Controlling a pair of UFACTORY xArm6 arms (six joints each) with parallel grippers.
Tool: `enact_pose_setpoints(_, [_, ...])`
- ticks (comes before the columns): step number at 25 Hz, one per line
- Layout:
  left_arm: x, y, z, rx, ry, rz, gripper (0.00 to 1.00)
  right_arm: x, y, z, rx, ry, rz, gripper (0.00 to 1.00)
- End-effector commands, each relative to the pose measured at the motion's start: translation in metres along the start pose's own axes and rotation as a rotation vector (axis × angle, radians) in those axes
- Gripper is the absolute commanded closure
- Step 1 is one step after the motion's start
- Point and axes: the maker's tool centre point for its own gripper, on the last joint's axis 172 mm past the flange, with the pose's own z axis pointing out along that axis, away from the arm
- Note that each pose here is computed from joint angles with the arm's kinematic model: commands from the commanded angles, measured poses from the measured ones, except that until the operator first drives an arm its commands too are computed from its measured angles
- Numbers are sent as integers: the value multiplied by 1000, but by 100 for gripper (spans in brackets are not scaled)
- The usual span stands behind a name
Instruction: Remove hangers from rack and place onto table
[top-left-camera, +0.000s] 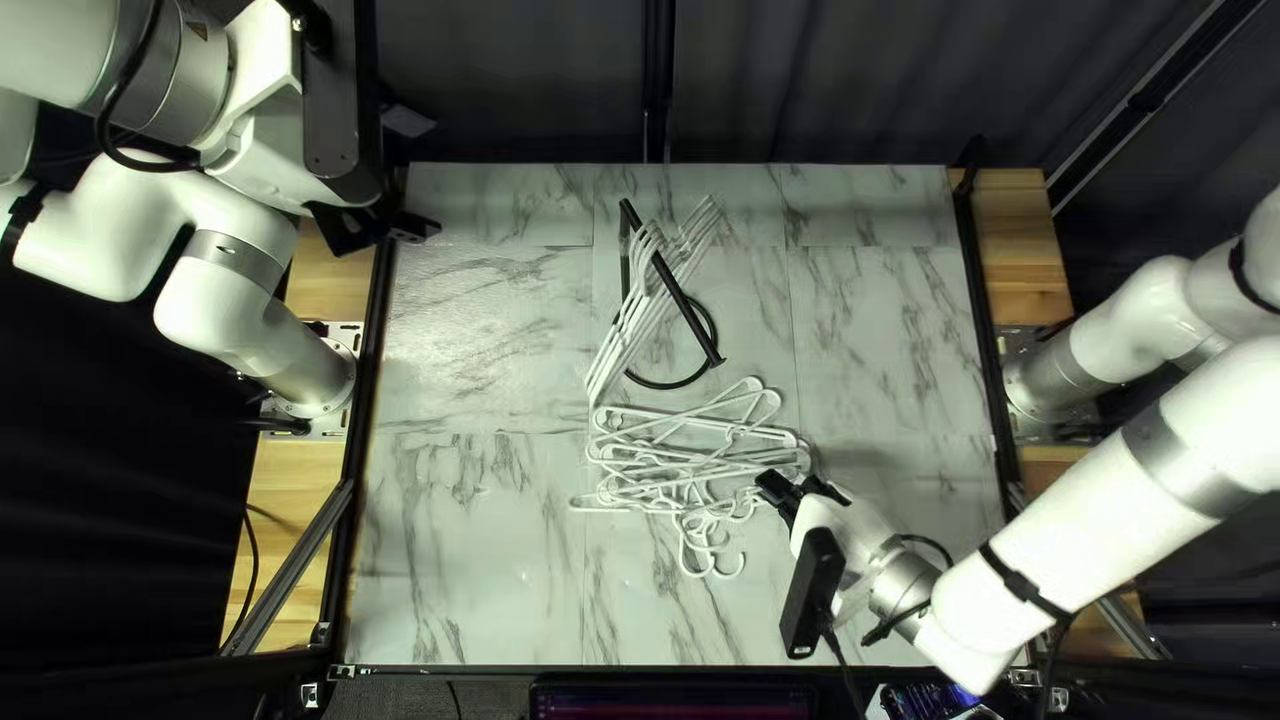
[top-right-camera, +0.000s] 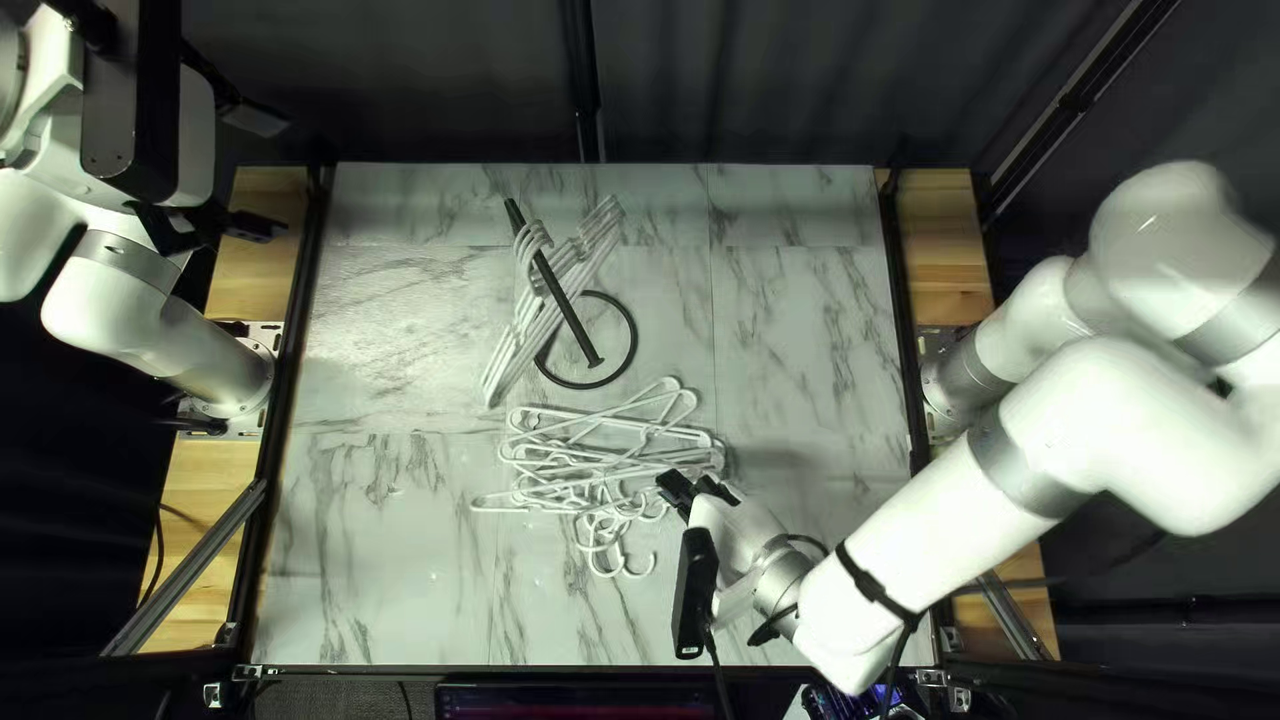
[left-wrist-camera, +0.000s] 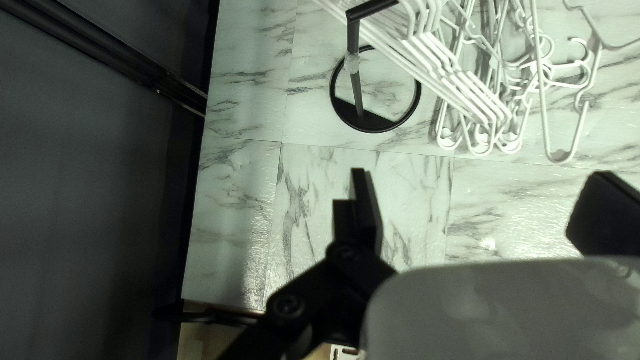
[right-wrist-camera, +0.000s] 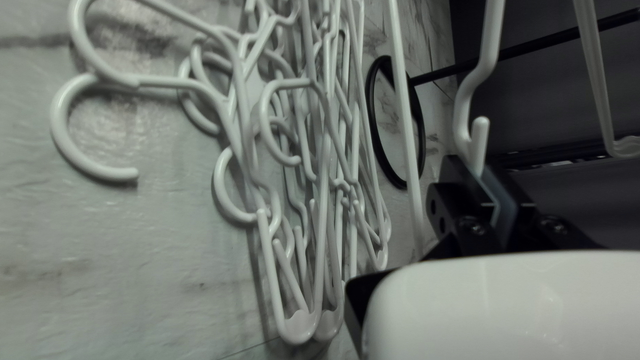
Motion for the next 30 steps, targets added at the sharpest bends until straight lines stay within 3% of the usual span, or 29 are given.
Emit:
enact_pose_setpoints(1, [0, 0, 0, 0, 0, 0, 0, -15, 3, 5, -62, -47, -29, 100])
enact_pose_setpoints(9, [0, 0, 0, 0, 0, 0, 0, -16, 5, 5, -73, -48, -33, 100])
enact_pose_setpoints(11, [0, 0, 0, 0, 0, 0, 0, -19, 0, 10, -47, -28, -8, 100])
enact_pose_setpoints(13, [0, 0, 0, 0, 0, 0, 0, -17, -4, 13, -47, -18, -8, 100])
enact_pose_setpoints(17, [0, 0, 0, 0, 0, 0, 0, -16, -9, 18, -82, -43, -82, 100])
enact_pose_setpoints(23, [0, 0, 0, 0, 0, 0, 0, -28, -12, 23, -84, -77, -164, 100])
enact_pose_setpoints(26, [0, 0, 0, 0, 0, 0, 0, -31, -13, 26, -69, -76, -183, 100])
enact_pose_setpoints(30, [0, 0, 0, 0, 0, 0, 0, -32, -18, 31, -26, -68, -209, 89])
